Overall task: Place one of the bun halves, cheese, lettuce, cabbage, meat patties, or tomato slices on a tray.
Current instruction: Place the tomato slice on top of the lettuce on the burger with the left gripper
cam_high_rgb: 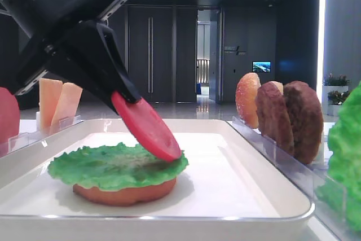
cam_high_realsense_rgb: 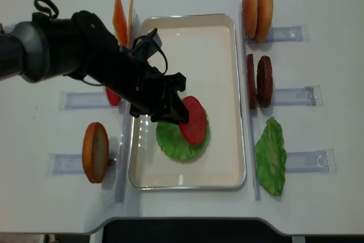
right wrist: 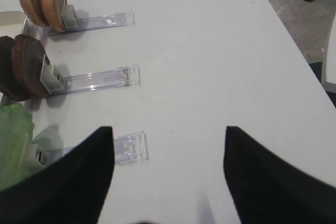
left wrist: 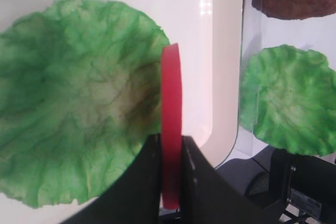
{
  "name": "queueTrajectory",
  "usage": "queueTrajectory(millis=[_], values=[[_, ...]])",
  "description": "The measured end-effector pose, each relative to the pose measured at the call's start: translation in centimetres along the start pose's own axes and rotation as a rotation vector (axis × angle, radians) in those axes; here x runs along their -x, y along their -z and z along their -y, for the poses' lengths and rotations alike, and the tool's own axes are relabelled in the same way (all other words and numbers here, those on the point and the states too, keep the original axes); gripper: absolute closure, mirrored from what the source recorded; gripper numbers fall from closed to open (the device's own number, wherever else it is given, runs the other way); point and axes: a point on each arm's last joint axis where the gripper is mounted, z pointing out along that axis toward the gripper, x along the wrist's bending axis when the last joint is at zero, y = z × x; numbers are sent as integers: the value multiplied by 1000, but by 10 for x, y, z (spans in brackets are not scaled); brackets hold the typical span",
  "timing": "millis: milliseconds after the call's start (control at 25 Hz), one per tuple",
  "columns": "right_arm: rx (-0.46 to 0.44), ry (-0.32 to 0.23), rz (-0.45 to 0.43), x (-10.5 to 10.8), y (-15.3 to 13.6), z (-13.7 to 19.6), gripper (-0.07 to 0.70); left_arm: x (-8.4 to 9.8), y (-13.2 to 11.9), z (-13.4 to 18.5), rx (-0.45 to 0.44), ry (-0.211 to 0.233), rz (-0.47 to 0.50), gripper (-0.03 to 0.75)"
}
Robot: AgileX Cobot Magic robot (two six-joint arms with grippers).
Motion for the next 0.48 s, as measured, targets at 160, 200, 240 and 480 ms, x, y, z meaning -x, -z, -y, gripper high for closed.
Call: queueTrajectory(millis=[160,200,240,480], values=[[0,0,0,0,0,0,199,-2,1,-1,0,-5,-8,664],[0,0,0,0,0,0,199,-2,1,-1,0,-6,-10,664],[0,0,0,0,0,0,199,-2,1,-1,0,-7,-10,664],[0,0,0,0,0,0,199,-2,1,-1,3,-10,-14,664]])
